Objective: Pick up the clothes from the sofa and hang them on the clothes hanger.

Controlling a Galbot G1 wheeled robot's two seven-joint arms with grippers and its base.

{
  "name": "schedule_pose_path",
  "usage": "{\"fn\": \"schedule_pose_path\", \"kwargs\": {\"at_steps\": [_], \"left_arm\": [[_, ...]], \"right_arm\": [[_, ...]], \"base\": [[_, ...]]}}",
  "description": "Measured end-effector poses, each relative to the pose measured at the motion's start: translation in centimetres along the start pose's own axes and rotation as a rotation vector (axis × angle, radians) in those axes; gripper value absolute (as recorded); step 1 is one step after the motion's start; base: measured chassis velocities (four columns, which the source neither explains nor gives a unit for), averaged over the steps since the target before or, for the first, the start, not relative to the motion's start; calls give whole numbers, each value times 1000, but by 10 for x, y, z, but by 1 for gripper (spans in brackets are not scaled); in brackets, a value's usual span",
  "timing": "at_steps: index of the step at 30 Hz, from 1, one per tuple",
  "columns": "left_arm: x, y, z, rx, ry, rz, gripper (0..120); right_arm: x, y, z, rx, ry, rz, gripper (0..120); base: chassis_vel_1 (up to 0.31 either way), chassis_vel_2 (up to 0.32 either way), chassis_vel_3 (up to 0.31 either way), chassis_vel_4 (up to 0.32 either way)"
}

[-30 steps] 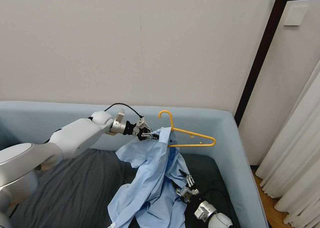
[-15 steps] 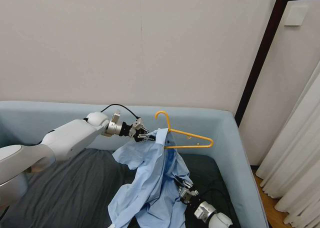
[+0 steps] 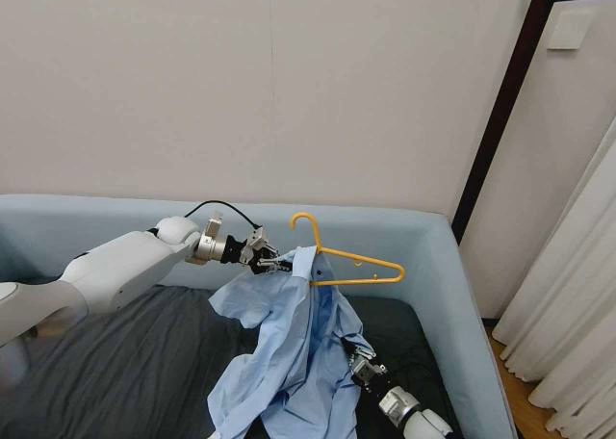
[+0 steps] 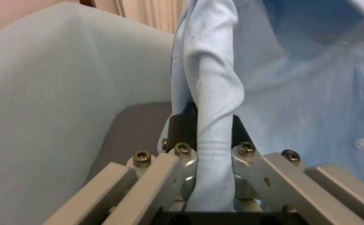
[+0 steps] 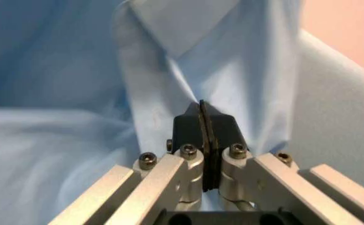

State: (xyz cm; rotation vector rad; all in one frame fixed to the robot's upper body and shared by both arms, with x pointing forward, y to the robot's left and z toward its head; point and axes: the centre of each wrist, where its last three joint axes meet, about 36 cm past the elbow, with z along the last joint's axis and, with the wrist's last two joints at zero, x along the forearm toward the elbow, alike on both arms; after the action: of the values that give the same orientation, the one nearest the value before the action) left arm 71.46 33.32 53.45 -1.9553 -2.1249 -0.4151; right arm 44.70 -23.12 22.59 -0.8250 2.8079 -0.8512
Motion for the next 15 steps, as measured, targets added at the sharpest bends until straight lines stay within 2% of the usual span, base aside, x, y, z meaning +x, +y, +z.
{"fn": "schedule_pose_path", "kwargs": {"at_steps": [6, 15], "left_arm": [[3, -2, 8, 6, -7, -12, 2], [5, -6, 13, 9, -7, -10, 2]], "right_arm": [[13, -6, -4, -63, 6, -10, 0], [18, -5, 0, 5, -27, -85, 0]], "base": [[0, 0, 0, 0], [0, 0, 0, 0]]}}
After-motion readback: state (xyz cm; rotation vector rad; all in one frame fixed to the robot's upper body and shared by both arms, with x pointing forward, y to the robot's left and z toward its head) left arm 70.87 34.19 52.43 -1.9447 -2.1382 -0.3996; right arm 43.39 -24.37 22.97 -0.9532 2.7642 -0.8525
